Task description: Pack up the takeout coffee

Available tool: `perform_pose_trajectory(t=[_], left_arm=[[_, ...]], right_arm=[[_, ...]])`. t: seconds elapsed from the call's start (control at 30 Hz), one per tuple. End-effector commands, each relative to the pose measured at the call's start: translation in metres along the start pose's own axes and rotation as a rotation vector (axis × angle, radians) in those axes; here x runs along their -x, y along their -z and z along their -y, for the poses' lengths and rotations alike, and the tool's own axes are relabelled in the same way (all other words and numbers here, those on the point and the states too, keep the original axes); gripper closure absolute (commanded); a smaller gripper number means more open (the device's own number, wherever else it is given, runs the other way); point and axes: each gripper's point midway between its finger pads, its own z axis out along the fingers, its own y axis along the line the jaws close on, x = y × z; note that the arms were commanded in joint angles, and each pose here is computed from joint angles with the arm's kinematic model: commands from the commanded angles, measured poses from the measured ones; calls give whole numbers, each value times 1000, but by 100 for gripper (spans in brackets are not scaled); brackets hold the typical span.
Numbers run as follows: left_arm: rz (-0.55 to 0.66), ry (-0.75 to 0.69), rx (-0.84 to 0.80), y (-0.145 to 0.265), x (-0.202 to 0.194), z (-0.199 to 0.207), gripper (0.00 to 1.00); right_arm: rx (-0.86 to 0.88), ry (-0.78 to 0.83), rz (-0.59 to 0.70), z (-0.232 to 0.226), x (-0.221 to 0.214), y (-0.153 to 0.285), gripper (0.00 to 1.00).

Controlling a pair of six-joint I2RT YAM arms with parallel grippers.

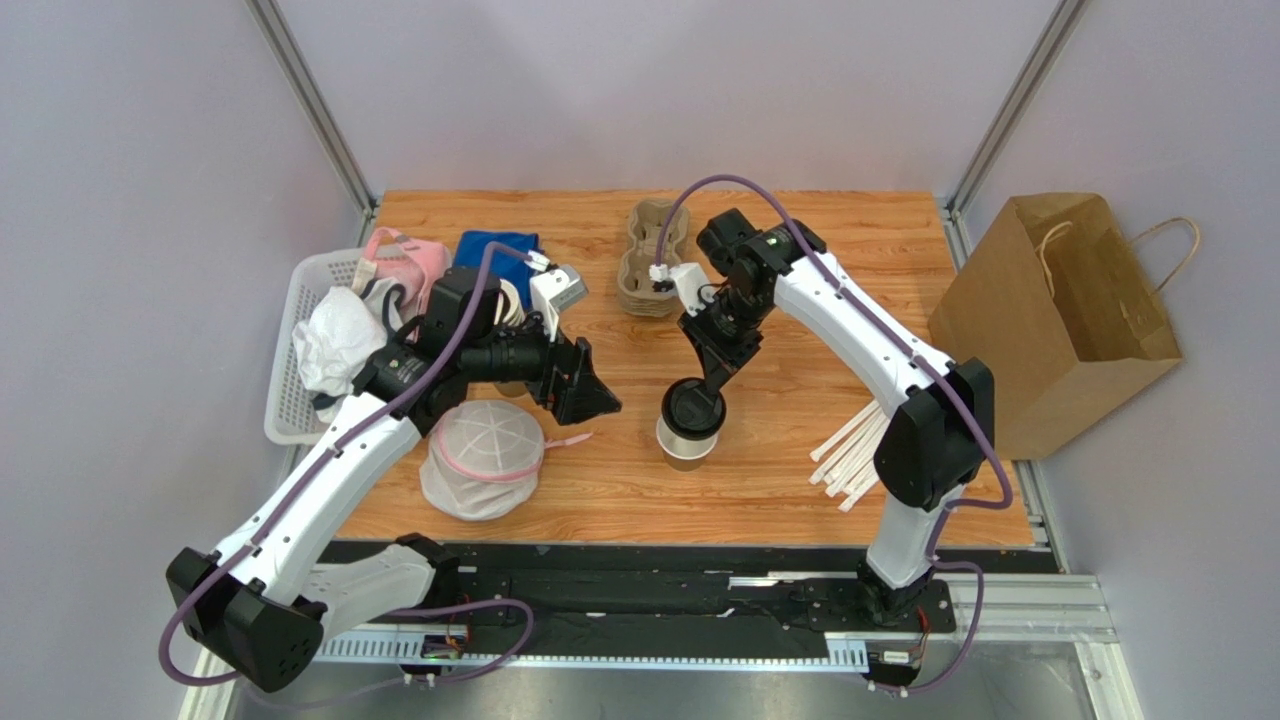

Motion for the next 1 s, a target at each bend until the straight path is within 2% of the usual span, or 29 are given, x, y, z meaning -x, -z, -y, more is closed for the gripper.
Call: perform_pose_trajectory(t=[0.0, 0.23, 0.97], left_arm=[[79, -39, -17, 3, 15, 6, 1], [88, -35, -22, 4, 11, 8, 1], [98, -17, -18, 2, 13, 6, 1]], right_arm=[[13, 26, -144, -22, -27, 8, 100], [12, 24, -207, -19, -33, -6, 100], [-8, 33, -250, -11, -32, -16, 100]])
